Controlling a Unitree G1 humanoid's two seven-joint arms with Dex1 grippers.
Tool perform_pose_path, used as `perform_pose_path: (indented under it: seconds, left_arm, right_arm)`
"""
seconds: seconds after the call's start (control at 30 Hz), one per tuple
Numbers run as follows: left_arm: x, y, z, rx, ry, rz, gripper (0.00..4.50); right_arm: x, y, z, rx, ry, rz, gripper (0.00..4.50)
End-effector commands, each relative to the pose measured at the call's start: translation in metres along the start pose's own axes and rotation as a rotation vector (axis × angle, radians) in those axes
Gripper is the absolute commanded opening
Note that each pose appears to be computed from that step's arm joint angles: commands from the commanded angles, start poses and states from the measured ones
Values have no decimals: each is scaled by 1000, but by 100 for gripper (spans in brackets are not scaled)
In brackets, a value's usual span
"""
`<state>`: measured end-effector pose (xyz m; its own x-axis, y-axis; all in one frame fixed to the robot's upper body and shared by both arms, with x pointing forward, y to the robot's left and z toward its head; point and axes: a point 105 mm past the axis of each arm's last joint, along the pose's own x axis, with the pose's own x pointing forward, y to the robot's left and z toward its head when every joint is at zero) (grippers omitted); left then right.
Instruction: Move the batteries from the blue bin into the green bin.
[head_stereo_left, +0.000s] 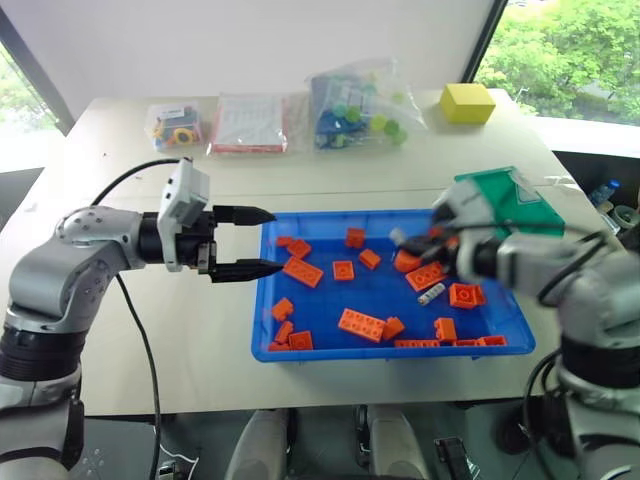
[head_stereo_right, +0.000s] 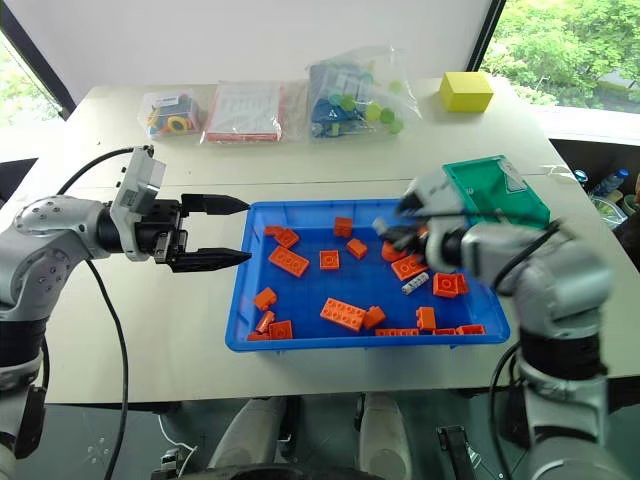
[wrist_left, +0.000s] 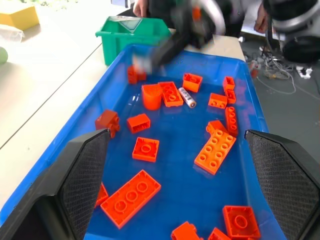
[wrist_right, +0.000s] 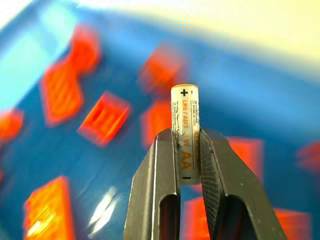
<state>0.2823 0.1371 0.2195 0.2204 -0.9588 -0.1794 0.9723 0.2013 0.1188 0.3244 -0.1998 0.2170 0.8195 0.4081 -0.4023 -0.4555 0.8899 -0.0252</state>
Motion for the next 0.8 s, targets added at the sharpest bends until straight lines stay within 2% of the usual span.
perform_pose_path:
  seconds: [0.03, 0.17, 0.3, 0.47, 0.6, 0.7, 0.8]
  left_arm:
    - [0, 0, 9, 46, -17, -12, 450]
    - [3, 0, 9, 47, -22, -20, 450]
    - [5, 0, 10, 49, -26, -24, 450]
    - [5, 2, 12, 53, -30, -24, 450]
    - [6, 1, 12, 52, -31, -25, 450]
    - [5, 0, 11, 48, -31, -25, 450]
    - [5, 0, 11, 47, -30, -26, 450]
  right_arm:
    - [-23, -43, 11, 13, -38, -141, 5]
    - [-38, -87, 1, 25, -9, -267, 5]
    - [-37, -104, -12, 37, 2, -295, 5]
    - [-33, -108, -13, -33, -7, -303, 243]
    - [-40, -92, 4, -107, -56, -201, 243]
    - [-44, -59, 10, -193, -69, -14, 243]
    - [-45, -21, 4, -268, -48, 195, 243]
